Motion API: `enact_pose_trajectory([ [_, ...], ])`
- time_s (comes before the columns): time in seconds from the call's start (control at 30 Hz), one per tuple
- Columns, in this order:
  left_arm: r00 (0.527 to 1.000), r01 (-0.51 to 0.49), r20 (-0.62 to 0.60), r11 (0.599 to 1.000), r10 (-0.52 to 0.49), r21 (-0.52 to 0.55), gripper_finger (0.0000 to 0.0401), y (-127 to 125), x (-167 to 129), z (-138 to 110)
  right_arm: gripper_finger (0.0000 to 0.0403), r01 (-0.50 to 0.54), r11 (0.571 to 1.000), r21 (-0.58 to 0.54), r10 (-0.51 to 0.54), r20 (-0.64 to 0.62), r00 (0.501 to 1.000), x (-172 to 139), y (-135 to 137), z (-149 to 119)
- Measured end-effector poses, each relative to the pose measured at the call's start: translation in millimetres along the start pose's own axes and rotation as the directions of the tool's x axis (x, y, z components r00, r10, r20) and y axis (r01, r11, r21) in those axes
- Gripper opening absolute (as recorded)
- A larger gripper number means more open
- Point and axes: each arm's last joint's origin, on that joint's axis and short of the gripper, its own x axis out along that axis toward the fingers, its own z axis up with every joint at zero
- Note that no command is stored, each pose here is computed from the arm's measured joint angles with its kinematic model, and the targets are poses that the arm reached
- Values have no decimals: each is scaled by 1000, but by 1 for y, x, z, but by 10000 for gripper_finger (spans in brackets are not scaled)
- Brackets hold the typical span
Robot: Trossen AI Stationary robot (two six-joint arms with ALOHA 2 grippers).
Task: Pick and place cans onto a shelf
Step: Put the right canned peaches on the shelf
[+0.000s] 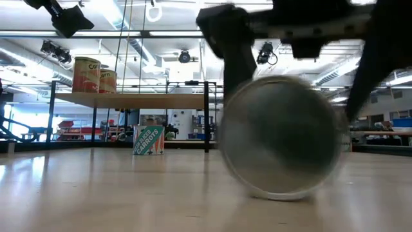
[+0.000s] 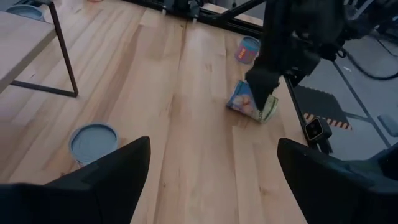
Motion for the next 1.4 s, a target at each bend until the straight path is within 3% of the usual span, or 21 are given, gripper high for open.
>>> enact_pose_trajectory([
  [0.17, 1000, 0, 10, 1000, 0, -1, 357, 0, 0, 1, 359, -3, 1000, -25, 3, 3, 1000, 28, -3, -6],
  [0.43, 1000, -12, 5, 1000, 12, 1, 357, 0, 0, 0, 330, 1, 994, 111, -3, 16, 1000, 37, -6, -7],
  [0.63, 997, -78, 23, 997, 77, 29, 357, 2, 0, 1, 310, 49, 978, 204, -69, 94, 993, 0, -20, 1],
  [0.77, 997, -77, 31, 992, 75, 98, 357, 2, 1, 2, 310, 176, 943, 281, -229, 165, 959, -45, -46, 2],
  [0.87, 994, -93, 63, 986, 85, 138, 357, 1, 1, 4, 310, 350, 862, 366, -440, 201, 875, -88, -79, -7],
  [1.03, 990, -88, 124, 975, 64, 205, 357, -1, 0, 10, 310, 571, 607, 553, -756, 180, 629, -138, -143, -44],
  [1.13, 984, -92, 170, 967, 52, 237, 357, -2, 0, 15, 311, 581, 464, 668, -870, 221, 441, -158, -182, -70],
  [1.2, 981, -95, 187, 961, 46, 258, 357, -2, -1, 16, 311, 562, 402, 723, -906, 226, 357, -159, -203, -93],
  [1.4, 978, -99, 202, 959, 45, 266, 357, -3, -1, 18, 312, 490, 291, 822, -954, 212, 212, -148, -242, -148],
])
